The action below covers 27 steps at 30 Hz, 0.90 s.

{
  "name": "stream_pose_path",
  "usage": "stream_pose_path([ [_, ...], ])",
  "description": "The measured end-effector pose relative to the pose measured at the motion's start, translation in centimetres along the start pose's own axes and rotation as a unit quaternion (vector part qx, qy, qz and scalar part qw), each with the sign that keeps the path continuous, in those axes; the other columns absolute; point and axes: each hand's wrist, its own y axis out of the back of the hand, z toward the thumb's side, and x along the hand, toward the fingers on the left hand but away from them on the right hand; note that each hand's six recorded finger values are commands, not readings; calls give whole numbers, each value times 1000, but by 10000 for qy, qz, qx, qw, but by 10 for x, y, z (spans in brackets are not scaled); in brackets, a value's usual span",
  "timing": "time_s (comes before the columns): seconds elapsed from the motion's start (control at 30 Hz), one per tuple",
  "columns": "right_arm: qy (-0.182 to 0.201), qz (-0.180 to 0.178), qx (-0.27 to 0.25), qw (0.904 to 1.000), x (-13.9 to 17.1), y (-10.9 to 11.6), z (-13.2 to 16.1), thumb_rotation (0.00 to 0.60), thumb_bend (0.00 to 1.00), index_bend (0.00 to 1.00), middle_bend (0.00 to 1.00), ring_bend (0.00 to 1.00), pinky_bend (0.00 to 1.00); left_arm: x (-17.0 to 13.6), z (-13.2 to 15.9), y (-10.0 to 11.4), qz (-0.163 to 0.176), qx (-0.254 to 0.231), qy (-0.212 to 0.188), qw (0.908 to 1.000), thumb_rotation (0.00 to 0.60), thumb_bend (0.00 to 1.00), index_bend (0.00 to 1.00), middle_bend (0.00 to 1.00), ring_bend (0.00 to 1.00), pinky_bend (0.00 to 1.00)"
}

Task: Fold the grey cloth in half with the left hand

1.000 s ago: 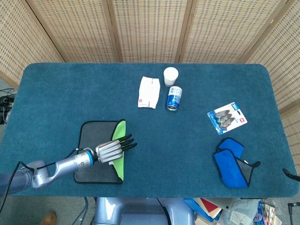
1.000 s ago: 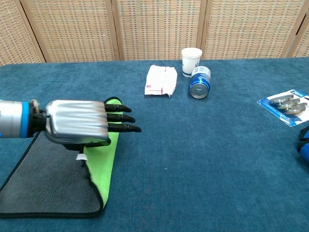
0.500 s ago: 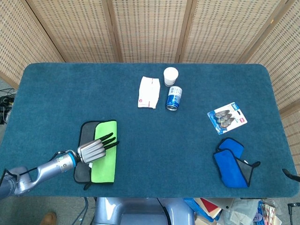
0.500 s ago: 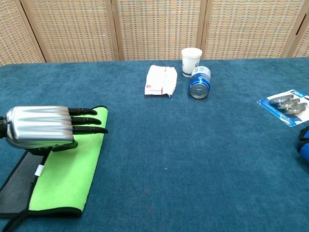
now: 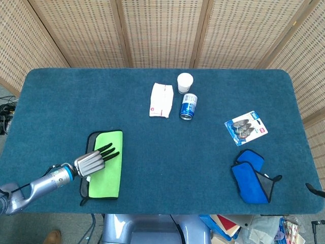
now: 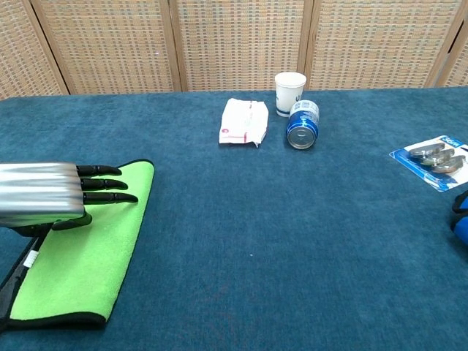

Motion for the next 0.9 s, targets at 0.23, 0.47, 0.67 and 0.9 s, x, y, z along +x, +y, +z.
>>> stream_pose_path([
  [0.23,12,6,3,10000,0,0,1,600,0,0,0,0,0,-4,-2,-9,-110,8,41,9999,600,365,683,0,0,0],
  [0.47,10,20,15,10000,0,-1,1,600,0,0,0,0,0,-6,-4,-14,-154,7,69,9999,600,364,683,0,0,0],
  [0.67,3,18,17,10000,0,-1,1,600,0,0,0,0,0,-6,-3,-16,-169,-24,78,9998,600,364,683,0,0,0],
  [0.9,-4,5,13,10000,0,0,0,600,0,0,0,0,0,-7,-3,-19,-188,-19,84,9998,600,366,684,0,0,0],
])
